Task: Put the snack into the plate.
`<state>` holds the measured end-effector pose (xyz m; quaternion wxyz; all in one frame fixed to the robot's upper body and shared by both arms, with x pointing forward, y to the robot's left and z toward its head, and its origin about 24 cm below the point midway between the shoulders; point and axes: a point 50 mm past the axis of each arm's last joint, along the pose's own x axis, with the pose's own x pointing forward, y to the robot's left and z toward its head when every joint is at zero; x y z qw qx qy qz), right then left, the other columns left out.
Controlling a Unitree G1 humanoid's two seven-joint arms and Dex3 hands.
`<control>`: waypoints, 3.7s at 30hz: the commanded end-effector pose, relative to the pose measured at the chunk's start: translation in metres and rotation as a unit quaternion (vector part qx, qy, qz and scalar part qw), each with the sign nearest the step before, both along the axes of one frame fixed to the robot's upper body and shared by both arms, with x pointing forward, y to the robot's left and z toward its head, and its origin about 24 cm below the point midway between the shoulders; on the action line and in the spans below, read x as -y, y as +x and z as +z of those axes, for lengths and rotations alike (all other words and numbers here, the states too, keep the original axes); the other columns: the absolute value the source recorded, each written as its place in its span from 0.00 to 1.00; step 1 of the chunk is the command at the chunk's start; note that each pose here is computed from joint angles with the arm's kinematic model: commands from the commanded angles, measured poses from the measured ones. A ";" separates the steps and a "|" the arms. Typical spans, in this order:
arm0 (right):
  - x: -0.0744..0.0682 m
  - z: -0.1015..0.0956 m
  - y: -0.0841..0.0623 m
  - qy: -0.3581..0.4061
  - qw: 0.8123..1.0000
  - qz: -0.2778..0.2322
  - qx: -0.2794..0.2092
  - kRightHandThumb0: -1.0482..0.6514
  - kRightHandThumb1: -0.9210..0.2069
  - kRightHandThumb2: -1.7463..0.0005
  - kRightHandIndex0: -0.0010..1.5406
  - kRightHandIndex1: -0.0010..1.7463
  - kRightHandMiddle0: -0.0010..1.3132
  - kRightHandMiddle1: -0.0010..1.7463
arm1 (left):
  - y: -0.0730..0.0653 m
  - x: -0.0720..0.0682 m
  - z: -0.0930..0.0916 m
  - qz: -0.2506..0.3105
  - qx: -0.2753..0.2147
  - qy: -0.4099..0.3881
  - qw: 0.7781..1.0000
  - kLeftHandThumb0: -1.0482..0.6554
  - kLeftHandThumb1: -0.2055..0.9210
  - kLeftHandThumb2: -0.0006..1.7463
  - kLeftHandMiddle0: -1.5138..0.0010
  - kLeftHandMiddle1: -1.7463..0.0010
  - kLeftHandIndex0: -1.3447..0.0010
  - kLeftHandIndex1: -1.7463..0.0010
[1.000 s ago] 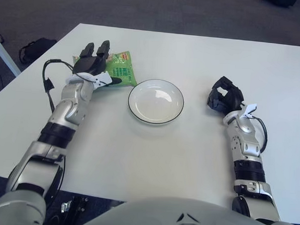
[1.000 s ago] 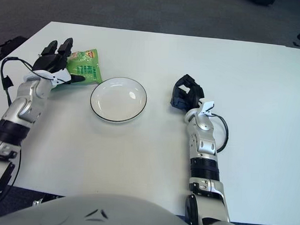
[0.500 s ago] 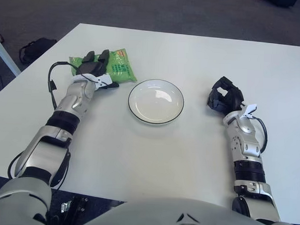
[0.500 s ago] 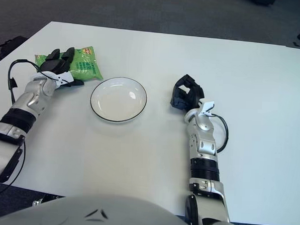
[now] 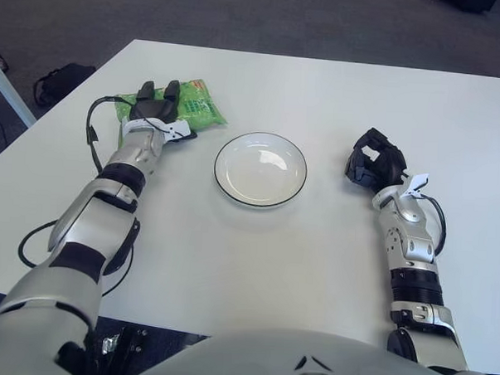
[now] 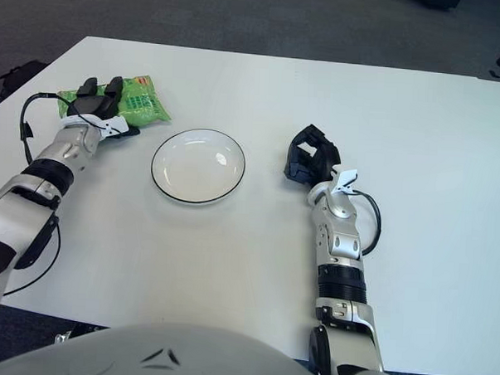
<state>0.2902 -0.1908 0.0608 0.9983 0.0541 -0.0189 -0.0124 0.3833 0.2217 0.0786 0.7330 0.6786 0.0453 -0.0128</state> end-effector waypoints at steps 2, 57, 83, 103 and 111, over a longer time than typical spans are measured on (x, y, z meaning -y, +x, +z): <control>0.002 -0.031 -0.018 0.014 0.998 -0.012 -0.061 0.34 0.52 0.26 0.62 1.00 0.46 1.00 | -0.008 -0.002 -0.021 -0.009 -0.063 0.018 0.998 0.05 0.99 0.07 0.97 0.79 1.00 0.80; 0.007 -0.033 -0.016 0.009 0.997 -0.005 -0.070 0.34 0.53 0.25 0.62 1.00 0.46 1.00 | -0.015 0.032 0.074 -0.091 0.287 -0.104 0.948 0.62 0.15 0.95 0.41 0.08 0.50 0.00; 0.005 -0.032 -0.015 0.007 0.998 -0.003 -0.067 0.34 0.52 0.26 0.63 1.00 0.46 1.00 | -0.078 0.087 0.103 -0.370 0.309 -0.235 0.844 0.61 0.18 0.96 0.42 0.03 0.54 0.00; 0.004 -0.033 -0.016 0.007 0.998 0.001 -0.067 0.34 0.53 0.25 0.63 1.00 0.46 1.00 | -0.097 0.127 0.092 -0.476 0.241 -0.289 0.795 0.61 0.19 0.94 0.43 0.04 0.55 0.00; 0.003 -0.033 -0.016 0.005 0.998 0.001 -0.068 0.34 0.53 0.25 0.62 1.00 0.46 1.00 | -0.101 0.130 0.068 -0.470 0.210 -0.296 0.805 0.61 0.20 0.94 0.44 0.04 0.56 0.00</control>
